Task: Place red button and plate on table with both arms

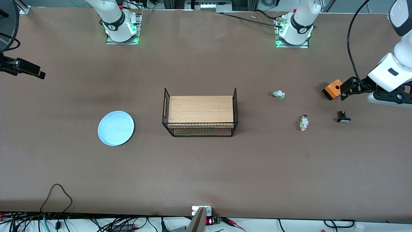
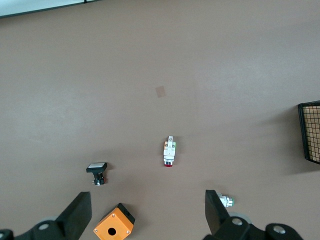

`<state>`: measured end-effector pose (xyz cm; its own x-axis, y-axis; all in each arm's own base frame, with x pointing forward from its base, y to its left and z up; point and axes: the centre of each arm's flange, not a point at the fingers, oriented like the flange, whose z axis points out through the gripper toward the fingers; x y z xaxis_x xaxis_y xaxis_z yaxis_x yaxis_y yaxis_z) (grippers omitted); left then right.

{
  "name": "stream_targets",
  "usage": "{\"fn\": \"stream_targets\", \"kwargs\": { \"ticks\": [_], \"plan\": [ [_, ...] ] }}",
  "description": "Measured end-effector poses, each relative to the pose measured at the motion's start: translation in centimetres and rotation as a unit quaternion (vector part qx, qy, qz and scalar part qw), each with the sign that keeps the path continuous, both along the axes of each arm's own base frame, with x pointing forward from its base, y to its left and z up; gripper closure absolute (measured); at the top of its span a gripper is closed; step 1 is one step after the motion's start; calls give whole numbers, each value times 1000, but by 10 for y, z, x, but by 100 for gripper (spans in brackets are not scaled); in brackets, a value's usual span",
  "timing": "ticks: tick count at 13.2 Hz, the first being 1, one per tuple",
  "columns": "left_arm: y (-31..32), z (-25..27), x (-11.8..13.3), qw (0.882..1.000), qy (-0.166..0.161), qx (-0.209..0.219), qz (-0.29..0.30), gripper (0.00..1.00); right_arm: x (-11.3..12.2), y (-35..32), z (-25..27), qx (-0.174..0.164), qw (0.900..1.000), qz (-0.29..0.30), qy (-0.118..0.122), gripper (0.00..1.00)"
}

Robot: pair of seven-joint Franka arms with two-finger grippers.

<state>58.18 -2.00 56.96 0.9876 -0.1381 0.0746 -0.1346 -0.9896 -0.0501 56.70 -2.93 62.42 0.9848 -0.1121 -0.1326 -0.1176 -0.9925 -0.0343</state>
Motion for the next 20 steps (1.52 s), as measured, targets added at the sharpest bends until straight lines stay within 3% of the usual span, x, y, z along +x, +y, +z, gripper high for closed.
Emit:
{"fn": "stream_targets", "kwargs": {
  "ticks": [6, 10, 20],
  "plan": [
    [0, 0, 0, 1000, 0, 0, 0, 0, 0, 41, -2, -25, 996, 81, 2, 0],
    [0, 0, 0, 1000, 0, 0, 0, 0, 10, 42, 7, -30, 995, 81, -47, 0],
    [0, 0, 0, 1000, 0, 0, 0, 0, 14, 32, 3, -32, 996, 72, -48, 0]
  ]
}}
